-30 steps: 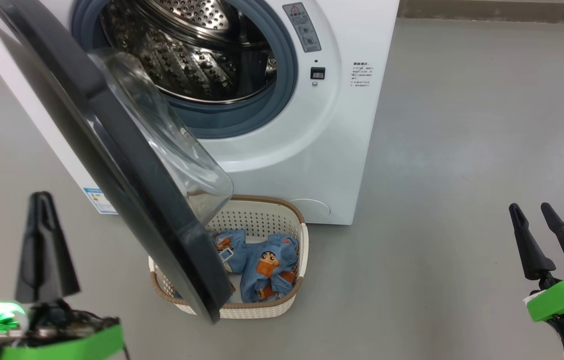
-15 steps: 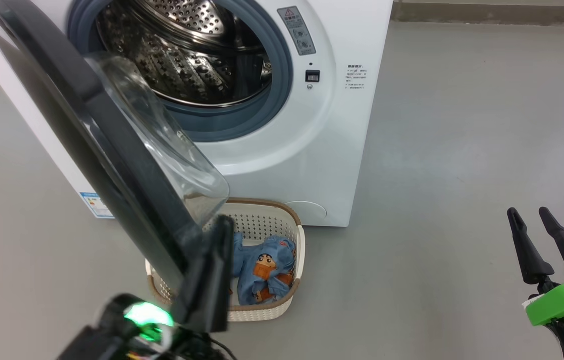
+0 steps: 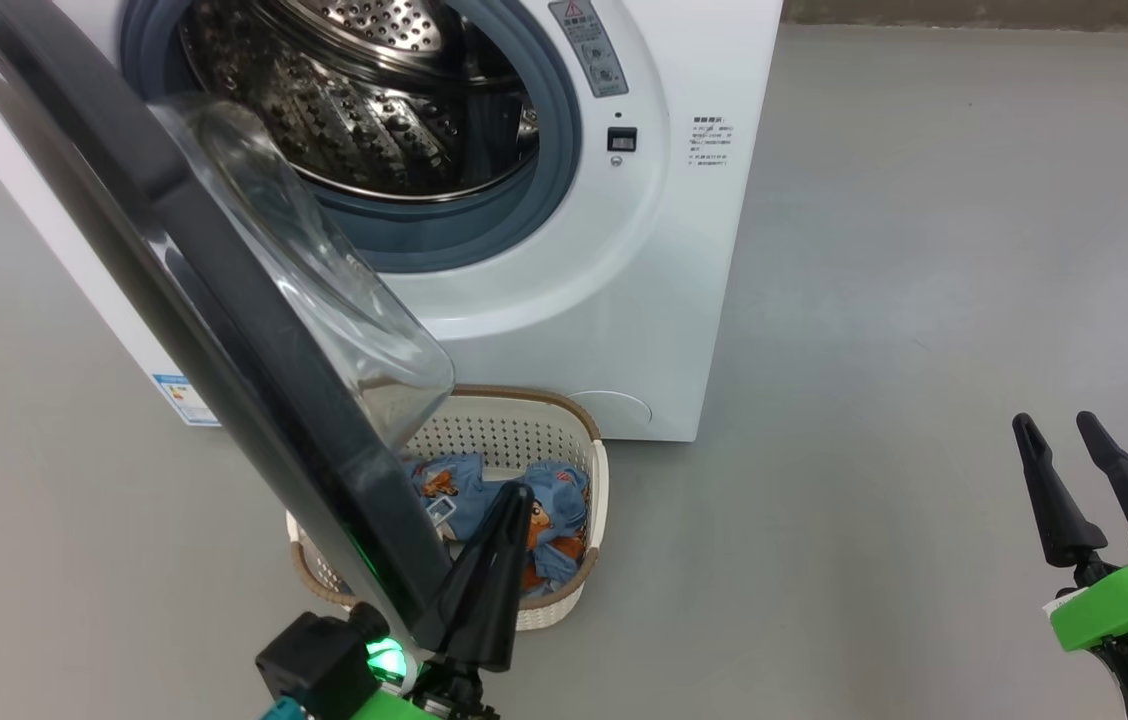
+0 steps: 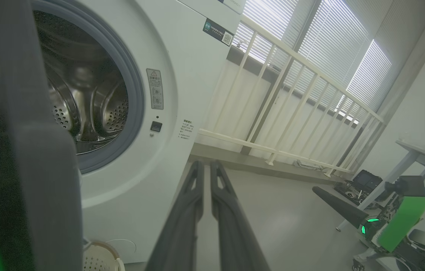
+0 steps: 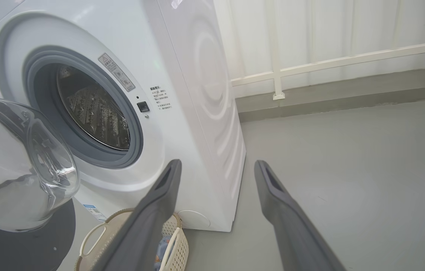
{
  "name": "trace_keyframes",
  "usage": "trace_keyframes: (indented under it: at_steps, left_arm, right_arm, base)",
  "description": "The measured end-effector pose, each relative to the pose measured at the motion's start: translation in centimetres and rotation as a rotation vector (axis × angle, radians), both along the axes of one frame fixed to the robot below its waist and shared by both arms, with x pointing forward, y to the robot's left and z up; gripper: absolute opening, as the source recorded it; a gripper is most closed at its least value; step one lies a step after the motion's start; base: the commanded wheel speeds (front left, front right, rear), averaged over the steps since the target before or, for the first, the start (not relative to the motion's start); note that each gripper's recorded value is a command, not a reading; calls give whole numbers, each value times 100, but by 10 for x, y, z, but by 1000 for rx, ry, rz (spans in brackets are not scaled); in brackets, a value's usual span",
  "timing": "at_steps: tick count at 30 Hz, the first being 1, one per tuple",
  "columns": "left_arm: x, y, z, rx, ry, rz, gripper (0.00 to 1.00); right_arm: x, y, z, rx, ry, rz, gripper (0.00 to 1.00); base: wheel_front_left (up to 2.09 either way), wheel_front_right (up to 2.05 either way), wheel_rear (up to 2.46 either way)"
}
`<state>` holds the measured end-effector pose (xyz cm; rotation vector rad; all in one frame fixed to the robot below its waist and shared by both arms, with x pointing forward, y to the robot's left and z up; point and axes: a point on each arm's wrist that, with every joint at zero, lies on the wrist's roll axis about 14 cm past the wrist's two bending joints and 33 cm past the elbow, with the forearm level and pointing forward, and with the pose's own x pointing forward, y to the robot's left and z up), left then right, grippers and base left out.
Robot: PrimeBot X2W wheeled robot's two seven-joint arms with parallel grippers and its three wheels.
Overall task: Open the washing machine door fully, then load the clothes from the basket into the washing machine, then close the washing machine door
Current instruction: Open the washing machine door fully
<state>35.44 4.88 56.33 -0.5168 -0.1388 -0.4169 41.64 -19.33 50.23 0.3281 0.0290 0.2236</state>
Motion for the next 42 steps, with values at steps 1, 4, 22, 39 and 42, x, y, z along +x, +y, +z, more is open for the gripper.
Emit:
trace_keyframes:
  at_steps: [1,4,22,39,42]
  left_arm:
    - [2,2,-4,1,11,9,0]
    - [7,7,-13,10,37,32,0]
    - [22,36,-44,12,137,133,0]
    - [19,48,-47,3,147,172,0]
    - [17,51,-46,0,146,186,0]
  right_arm:
    - [0,0,0,0,1,0,100]
    - [1,1,-2,0,5,3,100]
    - [6,10,-5,3,9,26,100]
    - [12,25,-4,-22,-2,70,100]
    - [14,29,-3,-23,-5,81,100]
  base:
    - [0,0,0]
    - [0,0,0]
    - [0,0,0]
    - [0,0,0]
    - [0,0,0]
